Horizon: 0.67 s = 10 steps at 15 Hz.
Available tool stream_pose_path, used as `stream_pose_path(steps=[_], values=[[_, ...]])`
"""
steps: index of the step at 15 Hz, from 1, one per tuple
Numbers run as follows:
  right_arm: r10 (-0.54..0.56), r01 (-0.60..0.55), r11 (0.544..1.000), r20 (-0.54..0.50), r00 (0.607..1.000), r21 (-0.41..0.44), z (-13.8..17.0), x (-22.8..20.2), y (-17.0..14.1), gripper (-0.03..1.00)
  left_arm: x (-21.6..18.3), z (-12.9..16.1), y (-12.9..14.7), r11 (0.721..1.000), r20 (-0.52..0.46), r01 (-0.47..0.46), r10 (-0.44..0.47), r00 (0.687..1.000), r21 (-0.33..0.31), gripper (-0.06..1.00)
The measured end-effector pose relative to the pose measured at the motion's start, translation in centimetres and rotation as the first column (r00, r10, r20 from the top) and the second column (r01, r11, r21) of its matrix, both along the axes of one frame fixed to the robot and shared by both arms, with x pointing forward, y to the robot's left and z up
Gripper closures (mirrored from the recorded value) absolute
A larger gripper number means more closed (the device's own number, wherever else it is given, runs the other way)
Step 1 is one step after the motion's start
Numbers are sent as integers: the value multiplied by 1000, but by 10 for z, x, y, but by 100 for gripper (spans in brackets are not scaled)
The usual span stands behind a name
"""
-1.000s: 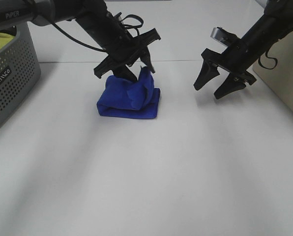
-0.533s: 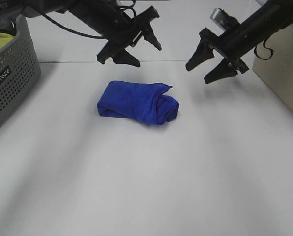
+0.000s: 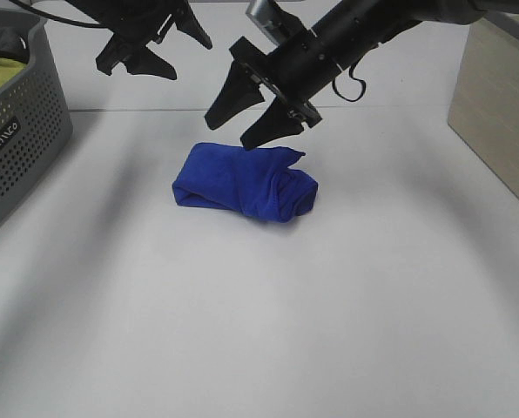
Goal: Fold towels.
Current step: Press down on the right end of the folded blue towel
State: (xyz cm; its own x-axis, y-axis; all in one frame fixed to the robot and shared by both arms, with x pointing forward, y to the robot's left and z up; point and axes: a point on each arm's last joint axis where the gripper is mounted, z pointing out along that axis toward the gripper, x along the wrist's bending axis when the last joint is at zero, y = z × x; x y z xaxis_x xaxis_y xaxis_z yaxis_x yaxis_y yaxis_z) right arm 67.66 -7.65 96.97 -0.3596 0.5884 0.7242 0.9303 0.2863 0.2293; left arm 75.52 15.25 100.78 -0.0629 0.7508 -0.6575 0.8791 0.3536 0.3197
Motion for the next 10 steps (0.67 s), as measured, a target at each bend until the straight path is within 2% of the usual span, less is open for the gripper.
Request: stream_pose_path(steps=[2,7,10], values=[[18,-17,999,-36,999,43,-14,0,8,28,-2,0,3,999,-7,26,-26,1000,27,29],[2,3,999,-125,992,41,-75,11,-5,28,-7,4,5,993,-10,88,-88,996,79,29],[-50,57,997,-136,989,43,-82,22,-29,28,-10,3,5,990,-40,113,-110,993,84,29]])
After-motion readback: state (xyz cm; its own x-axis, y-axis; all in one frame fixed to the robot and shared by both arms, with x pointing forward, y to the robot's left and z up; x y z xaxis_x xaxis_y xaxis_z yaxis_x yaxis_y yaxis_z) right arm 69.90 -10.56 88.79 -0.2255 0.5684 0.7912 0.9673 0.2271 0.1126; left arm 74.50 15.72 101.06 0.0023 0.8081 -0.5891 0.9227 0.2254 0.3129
